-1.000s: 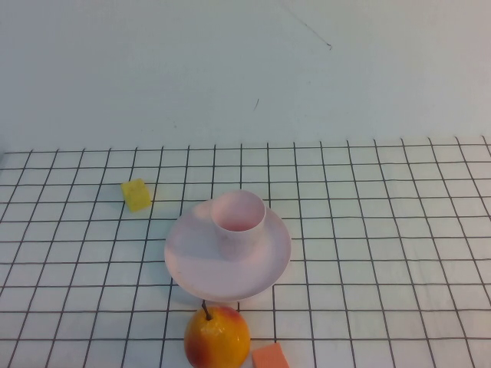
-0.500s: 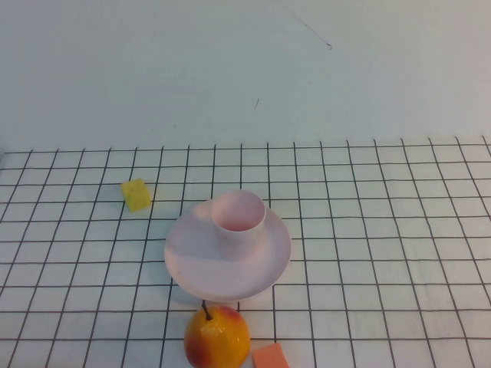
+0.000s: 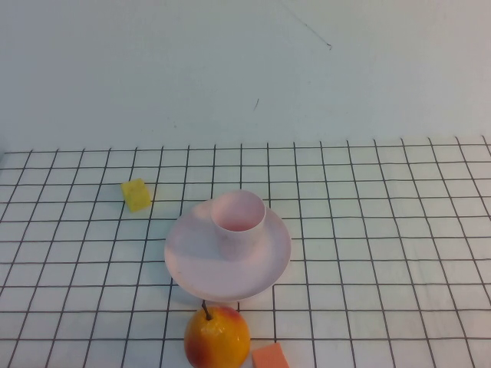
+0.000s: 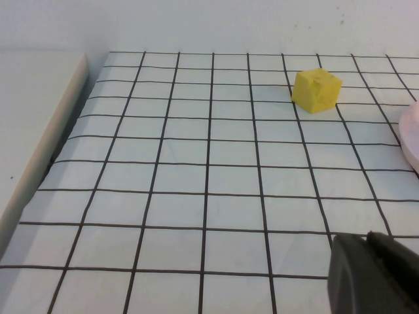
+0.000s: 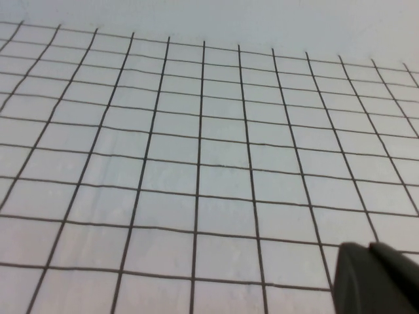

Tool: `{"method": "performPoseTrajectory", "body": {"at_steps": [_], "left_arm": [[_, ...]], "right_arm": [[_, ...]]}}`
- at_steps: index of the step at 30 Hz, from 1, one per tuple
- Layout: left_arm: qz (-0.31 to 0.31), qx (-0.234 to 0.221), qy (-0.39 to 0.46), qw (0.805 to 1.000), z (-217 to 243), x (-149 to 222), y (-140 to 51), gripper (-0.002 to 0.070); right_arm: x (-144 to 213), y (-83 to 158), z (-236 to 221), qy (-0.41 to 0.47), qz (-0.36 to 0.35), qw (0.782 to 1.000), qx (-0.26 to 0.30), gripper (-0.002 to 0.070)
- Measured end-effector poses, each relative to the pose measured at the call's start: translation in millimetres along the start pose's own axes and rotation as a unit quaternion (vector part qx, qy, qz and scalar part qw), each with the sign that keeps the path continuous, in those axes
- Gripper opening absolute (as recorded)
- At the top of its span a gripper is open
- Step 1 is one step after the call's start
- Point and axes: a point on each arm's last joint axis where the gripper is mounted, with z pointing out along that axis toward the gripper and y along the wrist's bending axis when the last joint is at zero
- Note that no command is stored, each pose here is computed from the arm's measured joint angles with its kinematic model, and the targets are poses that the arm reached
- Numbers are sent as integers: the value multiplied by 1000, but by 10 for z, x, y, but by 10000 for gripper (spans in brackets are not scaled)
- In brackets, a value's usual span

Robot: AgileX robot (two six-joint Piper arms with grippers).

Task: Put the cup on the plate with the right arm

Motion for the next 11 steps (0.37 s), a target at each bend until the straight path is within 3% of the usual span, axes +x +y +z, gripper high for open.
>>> {"method": "performPoseTrajectory", "body": {"at_steps": [11], "left_arm": [[0,0,0,1000,0,0,0,-3]], "right_arm": [[1,-7,0,1,-9,1000,4,-2]]}}
